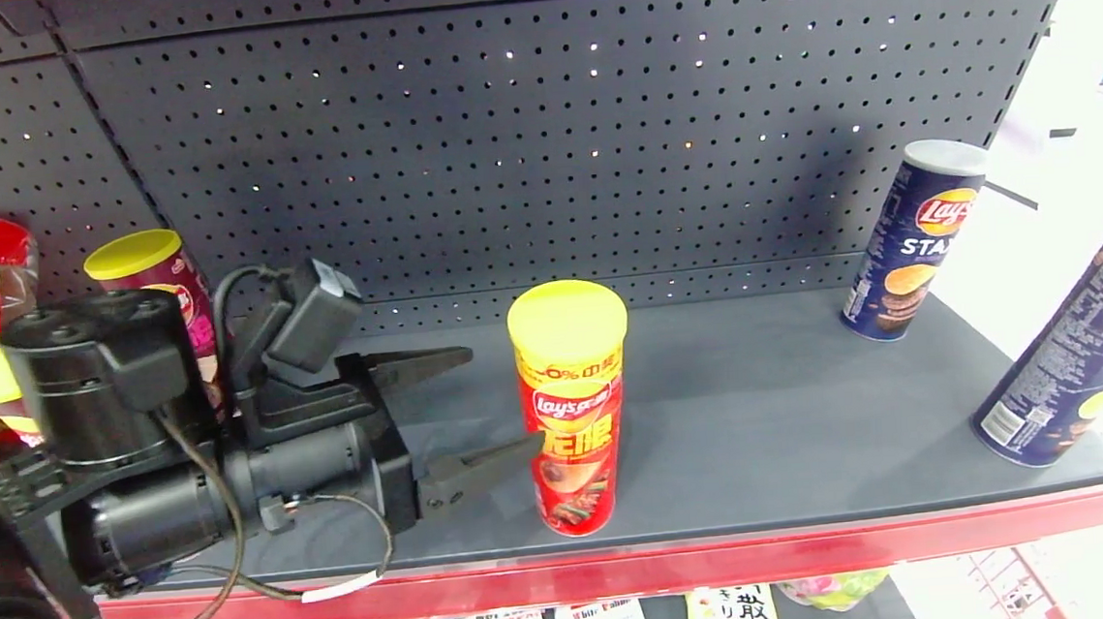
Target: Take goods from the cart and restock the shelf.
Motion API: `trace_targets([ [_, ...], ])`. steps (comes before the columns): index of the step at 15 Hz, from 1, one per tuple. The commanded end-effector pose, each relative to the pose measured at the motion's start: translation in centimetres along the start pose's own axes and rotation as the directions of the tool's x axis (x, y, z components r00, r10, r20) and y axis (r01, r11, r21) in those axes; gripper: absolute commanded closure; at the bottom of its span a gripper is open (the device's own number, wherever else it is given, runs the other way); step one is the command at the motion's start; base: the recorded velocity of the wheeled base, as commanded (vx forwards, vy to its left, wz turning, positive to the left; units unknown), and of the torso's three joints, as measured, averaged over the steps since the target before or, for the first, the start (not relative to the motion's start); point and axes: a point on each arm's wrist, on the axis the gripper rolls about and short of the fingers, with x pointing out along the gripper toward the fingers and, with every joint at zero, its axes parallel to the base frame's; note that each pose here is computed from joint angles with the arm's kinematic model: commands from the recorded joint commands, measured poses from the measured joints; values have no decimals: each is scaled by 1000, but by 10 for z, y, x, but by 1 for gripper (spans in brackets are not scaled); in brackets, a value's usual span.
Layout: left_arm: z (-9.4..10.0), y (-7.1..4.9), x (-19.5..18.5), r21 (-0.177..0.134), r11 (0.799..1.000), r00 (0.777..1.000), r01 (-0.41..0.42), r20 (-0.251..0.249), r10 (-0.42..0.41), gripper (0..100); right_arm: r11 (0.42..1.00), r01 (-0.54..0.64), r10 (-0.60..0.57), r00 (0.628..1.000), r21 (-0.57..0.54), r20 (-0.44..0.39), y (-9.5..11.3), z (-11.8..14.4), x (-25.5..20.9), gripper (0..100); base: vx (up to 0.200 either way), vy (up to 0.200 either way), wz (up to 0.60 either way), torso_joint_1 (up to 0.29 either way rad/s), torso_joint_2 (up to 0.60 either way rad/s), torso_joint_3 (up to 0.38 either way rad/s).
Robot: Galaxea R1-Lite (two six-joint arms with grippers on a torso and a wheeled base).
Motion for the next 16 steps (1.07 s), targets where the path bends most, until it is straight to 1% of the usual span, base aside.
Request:
trace_targets([
  [1, 4, -10, -37, 18, 997, 996, -71, 46, 70, 0, 999, -46, 48, 994, 19, -93, -7, 39, 20, 100, 0, 0, 0, 0, 0, 0],
  [2, 2, -14, -45, 17, 995, 994, -99, 48, 98, 0, 998, -65, 67, 991, 22, -112, -9, 51, 26, 100, 0, 0, 0, 0, 0, 0],
  [3, -4, -24, -65, 17, 983, 982, -181, 55, 180, 0, 993, -114, 114, 982, 7, -150, -13, 81, 49, 100, 0, 0, 0, 0, 0, 0],
  [4, -7, -28, -72, 15, 977, 976, -211, 53, 210, 0, 990, -142, 138, 978, -12, -160, -14, 95, 61, 100, 0, 0, 0, 0, 0, 0],
  [6, -8, -41, -93, 13, 977, 976, -214, 52, 213, 0, 969, -241, 231, 959, -47, -167, -11, 130, 98, 100, 0, 0, 0, 0, 0, 0],
  [7, -10, -48, -103, 7, 978, 977, -210, 35, 210, 0, 954, -294, 281, 943, -55, -178, -5, 143, 116, 100, 0, 0, 0, 0, 0, 0],
  [8, -13, -54, -112, -2, 978, 978, -207, 11, 207, 0, 945, -323, 307, 931, -55, -197, 0, 152, 137, 100, 0, 0, 0, 0, 0, 0],
  [9, -13, -59, -120, -6, 979, 979, -205, -1, 205, 0, 942, -332, 316, 927, -52, -204, 2, 157, 160, 100, 0, 0, 0, 0, 0, 0],
  [10, -14, -62, -126, -9, 978, 978, -206, -9, 206, 0, 938, -343, 328, 926, -55, -186, 4, 161, 183, 100, 0, 0, 0, 0, 0, 0],
  [12, -12, -65, -131, -10, 976, 976, -217, -11, 217, 0, 931, -358, 348, 929, -69, -123, 8, 166, 232, 100, 0, 0, 0, 0, 0, 0],
  [13, -11, -65, -131, -10, 976, 976, -218, -11, 218, 0, 931, -357, 349, 931, -75, -102, 10, 167, 248, 100, 0, 0, 0, 0, 0, 0],
  [16, -9, -64, -130, -7, 971, 971, -239, -10, 239, 0, 927, -366, 360, 929, -83, -82, 15, 173, 290, 100, 0, 0, 0, 0, 0, 0],
])
